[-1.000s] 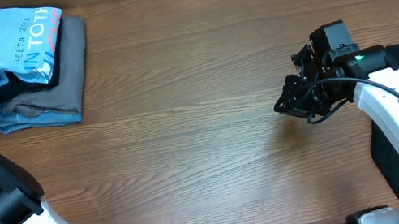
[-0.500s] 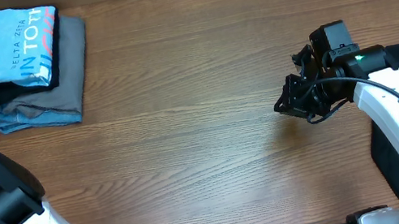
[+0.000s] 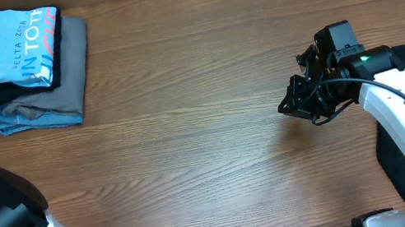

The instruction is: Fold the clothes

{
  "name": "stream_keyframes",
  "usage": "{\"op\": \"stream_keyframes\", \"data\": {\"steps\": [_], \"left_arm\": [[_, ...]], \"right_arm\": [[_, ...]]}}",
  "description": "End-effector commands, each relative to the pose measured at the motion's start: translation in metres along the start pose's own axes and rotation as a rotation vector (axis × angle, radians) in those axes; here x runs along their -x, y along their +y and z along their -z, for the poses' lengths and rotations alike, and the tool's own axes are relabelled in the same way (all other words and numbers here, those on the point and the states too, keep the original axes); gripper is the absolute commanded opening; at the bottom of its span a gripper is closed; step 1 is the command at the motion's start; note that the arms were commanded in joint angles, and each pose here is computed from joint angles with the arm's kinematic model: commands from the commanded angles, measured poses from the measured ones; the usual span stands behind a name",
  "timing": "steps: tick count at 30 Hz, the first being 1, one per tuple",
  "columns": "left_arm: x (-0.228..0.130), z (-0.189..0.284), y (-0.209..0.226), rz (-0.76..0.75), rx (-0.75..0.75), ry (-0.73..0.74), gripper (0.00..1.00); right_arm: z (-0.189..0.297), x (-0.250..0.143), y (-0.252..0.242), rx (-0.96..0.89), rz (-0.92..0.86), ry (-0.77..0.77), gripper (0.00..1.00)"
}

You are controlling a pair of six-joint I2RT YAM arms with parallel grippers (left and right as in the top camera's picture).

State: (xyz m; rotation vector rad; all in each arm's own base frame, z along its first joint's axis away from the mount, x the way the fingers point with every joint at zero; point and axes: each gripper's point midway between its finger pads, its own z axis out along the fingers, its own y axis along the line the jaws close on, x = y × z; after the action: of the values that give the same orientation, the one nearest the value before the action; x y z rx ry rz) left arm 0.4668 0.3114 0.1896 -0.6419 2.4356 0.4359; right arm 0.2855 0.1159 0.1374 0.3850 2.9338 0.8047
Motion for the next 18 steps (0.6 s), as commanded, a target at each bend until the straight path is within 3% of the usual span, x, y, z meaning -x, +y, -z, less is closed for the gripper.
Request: {"op": "stream_keyframes", "data": {"steps": [1,4,5,9,15,18], "left_arm": [[0.030,0.058,-0.043,0.021,-0.301,-0.120,0.71],[0.023,0.074,-0.084,-0.004,-0.490,-0.095,0.20],[0.017,0.070,-0.094,-0.014,-0.504,-0.070,0.07],[-0.008,0.042,-0.132,-0.070,-0.503,0.029,0.04],[-0.061,-0.041,-0.150,-0.055,-0.334,0.215,0.08],[-0.093,-0.068,-0.169,-0.054,-0.384,0.313,0.07]], "right_arm": [[0.009,0.008,0.008,0.019,0.017,-0.039,0.15],[0.009,0.010,0.009,0.024,0.021,-0.048,0.15],[0.009,0.011,0.009,0.025,0.019,-0.050,0.15],[0.009,0.011,0.009,0.024,0.019,-0.049,0.15],[0.009,0.003,0.012,0.042,0.008,-0.016,0.15],[0.008,0.000,0.011,0.039,0.001,-0.003,0.15]]}}
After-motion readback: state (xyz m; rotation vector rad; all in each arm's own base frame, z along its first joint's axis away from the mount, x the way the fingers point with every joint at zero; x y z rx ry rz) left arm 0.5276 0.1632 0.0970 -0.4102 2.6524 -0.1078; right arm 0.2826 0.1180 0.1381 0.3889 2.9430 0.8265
